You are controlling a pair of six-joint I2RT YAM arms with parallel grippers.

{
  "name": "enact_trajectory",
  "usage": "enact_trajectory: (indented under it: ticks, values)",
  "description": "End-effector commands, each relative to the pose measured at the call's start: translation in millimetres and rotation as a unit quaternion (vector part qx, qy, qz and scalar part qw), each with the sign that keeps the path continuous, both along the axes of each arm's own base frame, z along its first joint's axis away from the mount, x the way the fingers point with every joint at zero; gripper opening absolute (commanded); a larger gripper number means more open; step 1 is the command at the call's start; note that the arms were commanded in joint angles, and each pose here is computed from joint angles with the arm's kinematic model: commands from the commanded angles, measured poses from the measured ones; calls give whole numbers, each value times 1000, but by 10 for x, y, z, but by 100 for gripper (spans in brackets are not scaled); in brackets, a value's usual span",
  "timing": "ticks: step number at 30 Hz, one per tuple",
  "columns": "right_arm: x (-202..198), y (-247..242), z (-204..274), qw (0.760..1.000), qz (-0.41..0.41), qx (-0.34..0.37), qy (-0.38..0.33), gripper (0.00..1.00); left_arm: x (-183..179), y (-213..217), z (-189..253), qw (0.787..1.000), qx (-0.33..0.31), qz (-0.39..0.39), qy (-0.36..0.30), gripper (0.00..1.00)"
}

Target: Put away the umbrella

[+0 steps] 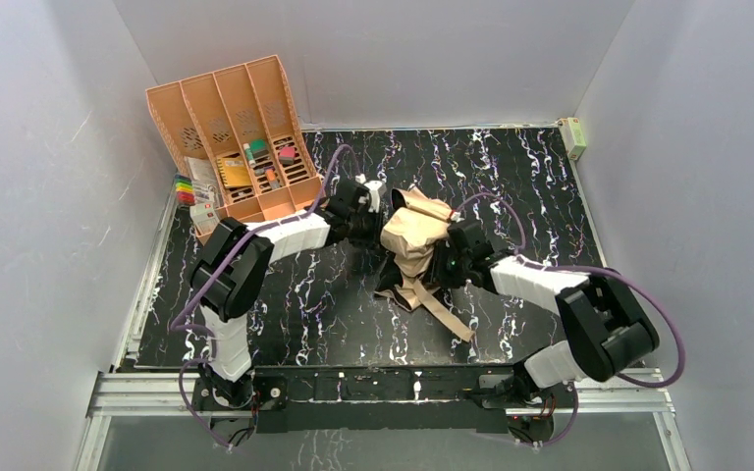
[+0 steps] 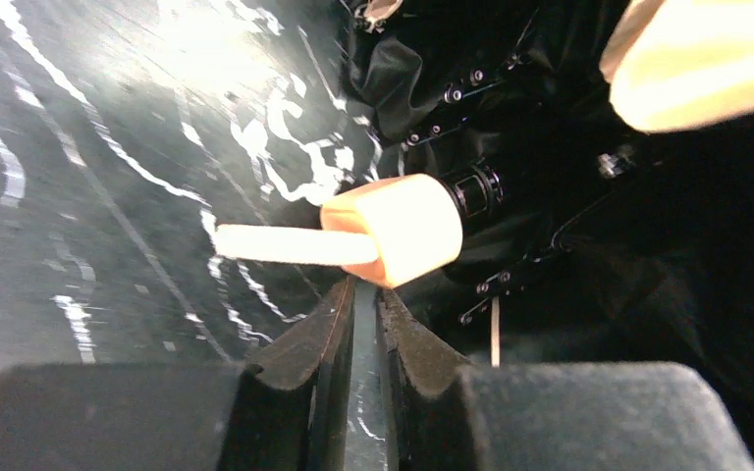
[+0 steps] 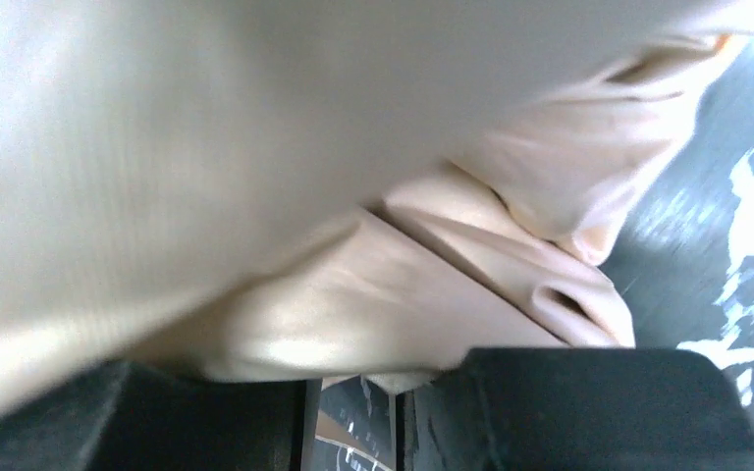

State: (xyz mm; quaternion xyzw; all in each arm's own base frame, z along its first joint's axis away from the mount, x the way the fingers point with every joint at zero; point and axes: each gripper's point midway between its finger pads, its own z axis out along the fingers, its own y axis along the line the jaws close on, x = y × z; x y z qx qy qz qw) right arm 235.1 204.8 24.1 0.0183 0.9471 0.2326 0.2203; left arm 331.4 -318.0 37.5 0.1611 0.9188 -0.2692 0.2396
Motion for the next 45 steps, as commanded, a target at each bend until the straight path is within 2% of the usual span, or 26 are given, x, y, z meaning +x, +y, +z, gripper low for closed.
enact_trajectory:
  ticks: [1,3,10,14,18,23,28,34,39,45]
  values:
    - [628,-3,276,996,3,9,-90,37,196,163,325,1000,-6,8,-27,14]
    - [651,2,409,994,25,7,-104,41,148,237,378,999,-3,11,-31,16]
    - [89,-99,618,992,101,12,-75,56,-183,485,550,999,-13,33,-39,19]
    - [-199,-160,650,990,122,23,-62,58,-373,564,544,999,-25,40,-27,20]
    - [-322,-95,637,986,143,57,-69,60,-470,552,529,998,-44,39,-17,21]
    - [-274,75,529,980,167,90,-58,61,-509,491,497,998,-58,32,0,21]
    - [-142,132,386,981,165,87,-57,60,-520,480,518,998,-63,30,-1,23]
    - [-112,148,447,980,167,87,-65,58,-544,512,500,998,-59,32,0,25]
    - [18,6,626,983,136,51,-113,60,-555,506,474,998,-61,33,5,25]
    - [50,-14,518,985,137,35,-99,61,-541,470,484,997,-65,29,8,25]
